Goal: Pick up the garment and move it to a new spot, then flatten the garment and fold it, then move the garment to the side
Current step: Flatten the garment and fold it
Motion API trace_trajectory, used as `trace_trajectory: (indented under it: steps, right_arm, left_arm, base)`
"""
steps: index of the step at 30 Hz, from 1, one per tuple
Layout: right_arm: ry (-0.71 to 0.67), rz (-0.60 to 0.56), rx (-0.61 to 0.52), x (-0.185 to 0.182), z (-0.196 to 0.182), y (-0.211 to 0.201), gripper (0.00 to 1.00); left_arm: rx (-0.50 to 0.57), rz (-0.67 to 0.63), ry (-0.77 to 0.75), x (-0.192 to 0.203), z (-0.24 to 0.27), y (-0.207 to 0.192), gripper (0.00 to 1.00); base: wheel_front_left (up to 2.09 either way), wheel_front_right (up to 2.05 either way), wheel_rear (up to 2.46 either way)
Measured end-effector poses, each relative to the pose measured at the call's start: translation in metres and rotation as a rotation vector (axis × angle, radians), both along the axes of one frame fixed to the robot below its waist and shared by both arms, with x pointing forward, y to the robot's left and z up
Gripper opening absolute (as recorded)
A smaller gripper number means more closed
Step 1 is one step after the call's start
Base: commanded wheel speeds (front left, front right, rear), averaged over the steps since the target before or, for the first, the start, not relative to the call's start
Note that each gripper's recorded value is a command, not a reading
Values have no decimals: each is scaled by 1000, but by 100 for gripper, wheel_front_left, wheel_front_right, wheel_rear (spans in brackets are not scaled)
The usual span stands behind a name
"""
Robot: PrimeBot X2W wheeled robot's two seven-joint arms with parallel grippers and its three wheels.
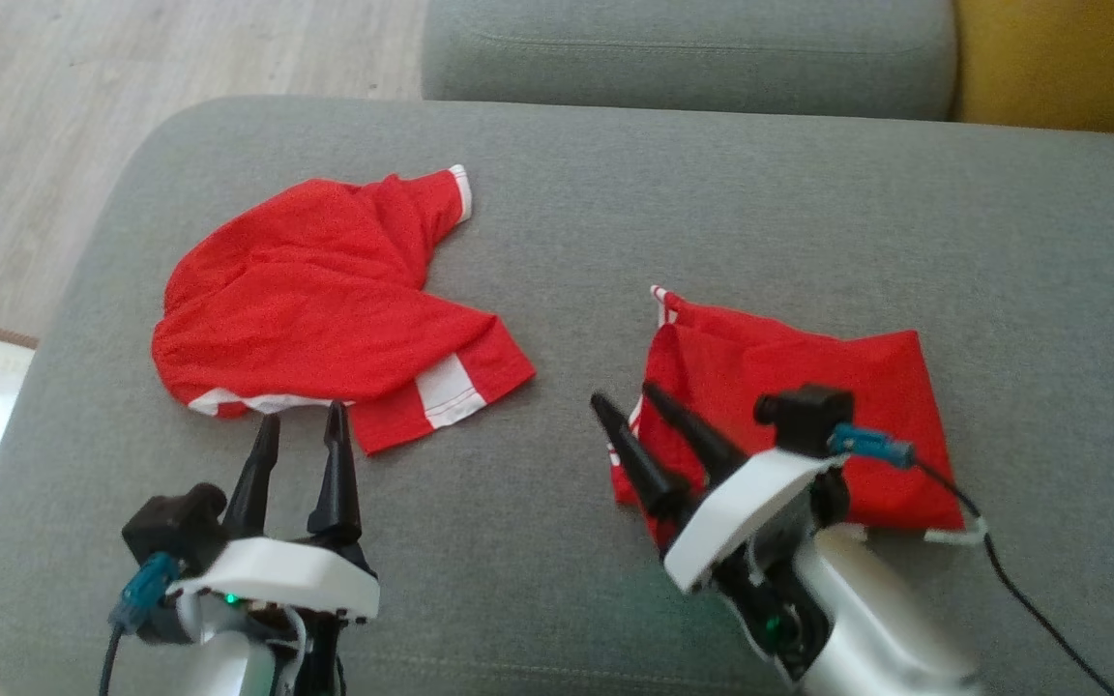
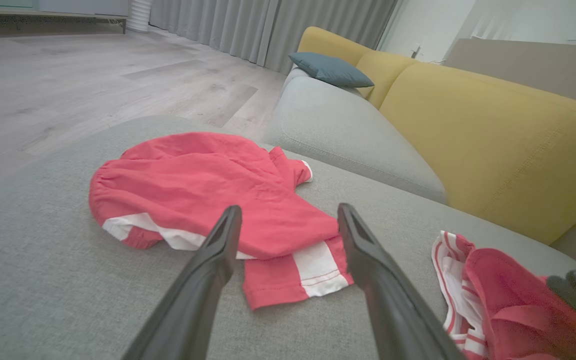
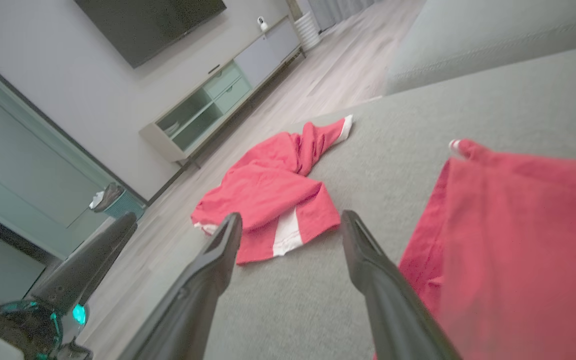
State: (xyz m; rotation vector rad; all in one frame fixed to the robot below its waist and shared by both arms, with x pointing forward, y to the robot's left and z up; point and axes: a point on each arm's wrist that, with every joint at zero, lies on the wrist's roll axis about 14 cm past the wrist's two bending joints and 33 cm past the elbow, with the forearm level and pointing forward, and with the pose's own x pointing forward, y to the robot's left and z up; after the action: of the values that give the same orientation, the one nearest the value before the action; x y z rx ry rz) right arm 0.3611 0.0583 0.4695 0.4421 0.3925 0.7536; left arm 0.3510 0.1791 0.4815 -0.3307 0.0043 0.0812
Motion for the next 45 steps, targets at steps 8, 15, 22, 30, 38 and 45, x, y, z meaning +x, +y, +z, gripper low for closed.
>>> trace_trajectory:
  steps: [8, 15, 22, 30, 38, 45]
  right_arm:
    - [-183, -227, 9, 51, 44, -60, 100]
    - [-390, -477, -177, 77, 72, -150, 100]
    - [-442, -651, -270, 58, 68, -213, 100]
    - [-430, -769, -313, 33, 49, -253, 100]
    - [-415, -772, -316, 31, 41, -253, 100]
    - [-403, -725, -314, 39, 33, -238, 0]
  left_arm:
    - [-5, -59, -35, 13, 11, -19, 100]
    - [-24, -129, -117, 30, 36, -40, 100]
    - [-33, -183, -163, 38, 50, -57, 100]
    - [51, -230, -185, 41, 53, -66, 100]
    - [60, -224, -183, 41, 52, -64, 100]
    - [62, -203, -163, 40, 45, -57, 100]
  base:
    - [0, 0, 0]
    - [0, 0, 0]
    - [0, 0, 0]
    - [0, 0, 0]
    - [0, 0, 0]
    - [0, 0, 0]
